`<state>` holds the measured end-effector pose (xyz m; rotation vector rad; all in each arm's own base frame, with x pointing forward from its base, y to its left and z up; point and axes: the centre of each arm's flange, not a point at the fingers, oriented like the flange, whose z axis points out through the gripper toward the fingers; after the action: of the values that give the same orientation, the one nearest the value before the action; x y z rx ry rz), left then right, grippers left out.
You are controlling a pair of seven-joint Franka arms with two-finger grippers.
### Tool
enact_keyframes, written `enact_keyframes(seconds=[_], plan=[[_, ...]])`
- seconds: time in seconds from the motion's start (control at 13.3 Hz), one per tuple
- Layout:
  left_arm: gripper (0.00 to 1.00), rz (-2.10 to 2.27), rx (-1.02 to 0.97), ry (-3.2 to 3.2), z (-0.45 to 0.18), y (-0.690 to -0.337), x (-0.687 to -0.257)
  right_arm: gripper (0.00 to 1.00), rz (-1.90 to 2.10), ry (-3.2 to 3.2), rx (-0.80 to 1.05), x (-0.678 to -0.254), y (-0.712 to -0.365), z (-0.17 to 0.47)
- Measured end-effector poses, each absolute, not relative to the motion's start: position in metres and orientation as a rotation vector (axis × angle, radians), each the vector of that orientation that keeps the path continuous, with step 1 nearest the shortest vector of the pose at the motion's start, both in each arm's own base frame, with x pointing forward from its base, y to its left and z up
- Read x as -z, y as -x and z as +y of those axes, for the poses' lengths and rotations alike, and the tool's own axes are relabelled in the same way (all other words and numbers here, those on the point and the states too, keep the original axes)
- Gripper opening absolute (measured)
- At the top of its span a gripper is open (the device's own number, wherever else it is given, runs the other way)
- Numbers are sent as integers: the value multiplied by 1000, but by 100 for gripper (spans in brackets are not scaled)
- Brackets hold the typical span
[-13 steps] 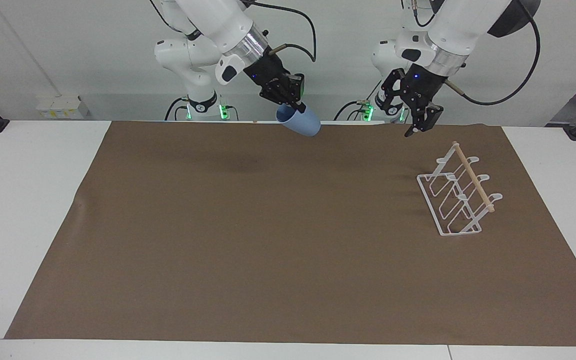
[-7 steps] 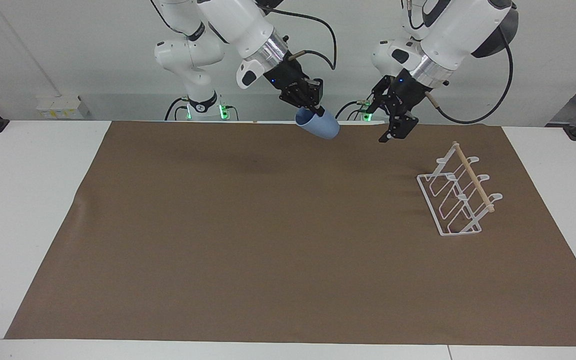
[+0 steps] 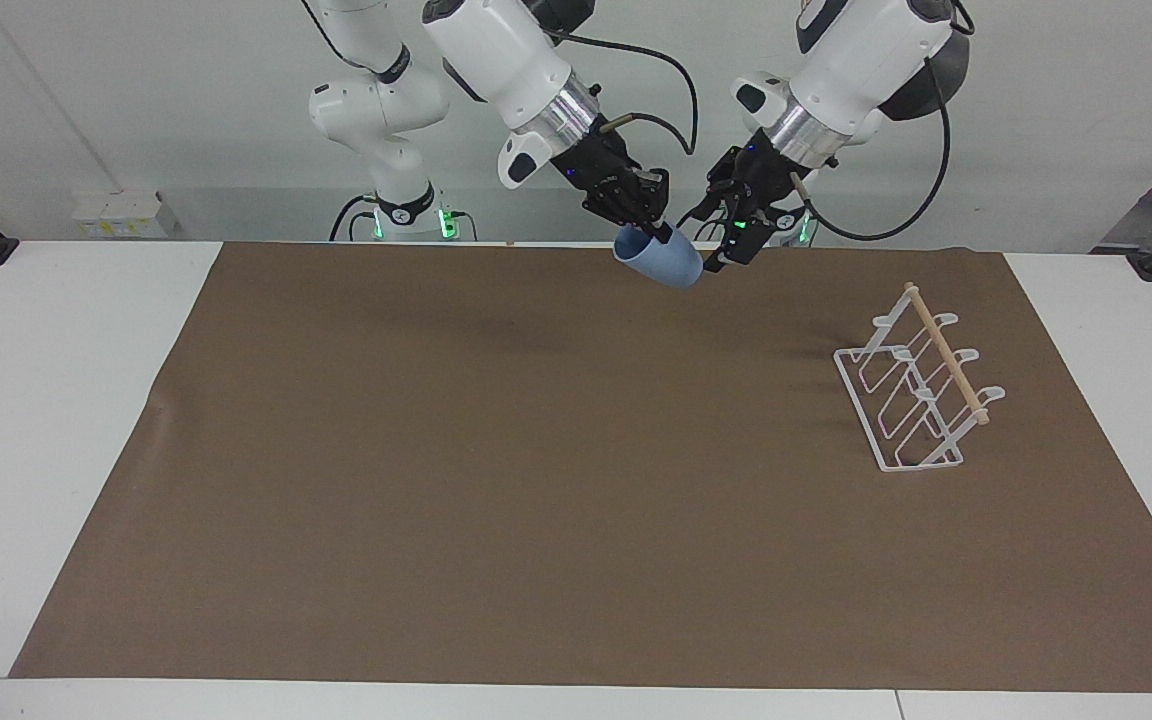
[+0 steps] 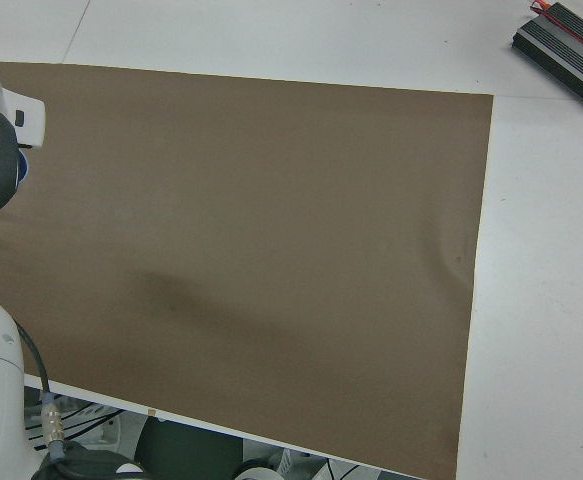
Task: Hang cup on cup holder
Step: 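Carry the cup toward the left gripper and pass it over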
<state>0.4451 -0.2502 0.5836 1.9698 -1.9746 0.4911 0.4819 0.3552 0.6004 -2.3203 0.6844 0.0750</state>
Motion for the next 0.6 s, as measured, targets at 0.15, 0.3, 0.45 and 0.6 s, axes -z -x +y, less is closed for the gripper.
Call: enact_keyframes(seconds=[0.15, 0.3, 0.45, 0.6], plan=[[100, -1960, -522, -1986, -249, -435, -569, 5, 685, 2320, -75, -599, -482, 356], [100, -1952, -537, -1995, -248, -428, -565, 5, 686, 2319, -75, -600, -482, 356], [100, -1922, -562, -2010, -246, -425, -563, 5, 687, 2319, -75, -599, -483, 355], [100, -1877, -601, -2040, -252, -423, -562, 5, 687, 2319, -75, -599, -483, 355]])
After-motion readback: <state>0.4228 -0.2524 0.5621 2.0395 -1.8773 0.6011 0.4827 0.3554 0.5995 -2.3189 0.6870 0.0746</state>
